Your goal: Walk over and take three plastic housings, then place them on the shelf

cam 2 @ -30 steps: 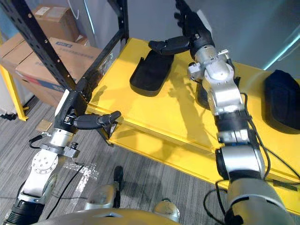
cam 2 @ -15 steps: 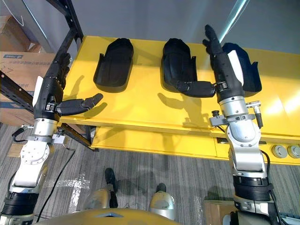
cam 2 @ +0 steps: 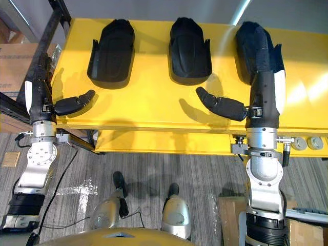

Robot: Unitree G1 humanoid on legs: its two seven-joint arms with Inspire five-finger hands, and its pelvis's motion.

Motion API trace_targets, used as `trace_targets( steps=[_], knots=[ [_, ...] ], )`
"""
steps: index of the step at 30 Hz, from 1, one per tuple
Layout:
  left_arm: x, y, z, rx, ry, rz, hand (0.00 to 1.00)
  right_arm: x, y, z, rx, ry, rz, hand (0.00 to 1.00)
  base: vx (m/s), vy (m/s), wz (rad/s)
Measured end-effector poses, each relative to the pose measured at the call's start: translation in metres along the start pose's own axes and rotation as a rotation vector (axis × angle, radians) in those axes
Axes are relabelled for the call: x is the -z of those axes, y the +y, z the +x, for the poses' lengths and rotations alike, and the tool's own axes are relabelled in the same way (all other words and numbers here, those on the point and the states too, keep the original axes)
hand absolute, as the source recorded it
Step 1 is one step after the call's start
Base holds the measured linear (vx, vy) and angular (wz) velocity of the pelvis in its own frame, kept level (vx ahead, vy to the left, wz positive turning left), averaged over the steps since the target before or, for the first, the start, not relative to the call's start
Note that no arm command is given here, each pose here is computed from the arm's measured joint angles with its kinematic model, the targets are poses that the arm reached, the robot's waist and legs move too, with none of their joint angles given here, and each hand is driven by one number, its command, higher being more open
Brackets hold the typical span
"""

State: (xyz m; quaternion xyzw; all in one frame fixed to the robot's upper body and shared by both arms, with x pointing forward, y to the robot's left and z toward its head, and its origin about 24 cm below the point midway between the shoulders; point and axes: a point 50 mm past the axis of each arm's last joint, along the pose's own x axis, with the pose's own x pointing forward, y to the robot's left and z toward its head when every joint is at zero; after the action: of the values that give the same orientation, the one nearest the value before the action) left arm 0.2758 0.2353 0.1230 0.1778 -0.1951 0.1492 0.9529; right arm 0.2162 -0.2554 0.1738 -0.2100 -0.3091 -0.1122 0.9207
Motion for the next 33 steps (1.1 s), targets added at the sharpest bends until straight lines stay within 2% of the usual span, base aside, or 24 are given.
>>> trace_targets(
  steps=[5, 23, 33],
  knots=[
    [-0.003, -0.003, 0.012, -0.002, -0.007, -0.002, 1.00, 0.003, -0.008, -0.007, 0.068, 0.024, -0.001, 1.00, 0.01, -0.028, -0.01],
    [-0.023, 0.000, 0.048, -0.053, -0.098, 0.000, 1.00, -0.010, -0.004, 0.004, 0.080, -0.055, 0.023, 1.00, 0.02, -0.047, -0.01],
    [-0.024, 0.002, 0.053, -0.065, -0.110, 0.001, 1.00, -0.009, -0.001, 0.003, 0.089, -0.051, 0.051, 1.00, 0.00, -0.006, 0.00]
  ],
)
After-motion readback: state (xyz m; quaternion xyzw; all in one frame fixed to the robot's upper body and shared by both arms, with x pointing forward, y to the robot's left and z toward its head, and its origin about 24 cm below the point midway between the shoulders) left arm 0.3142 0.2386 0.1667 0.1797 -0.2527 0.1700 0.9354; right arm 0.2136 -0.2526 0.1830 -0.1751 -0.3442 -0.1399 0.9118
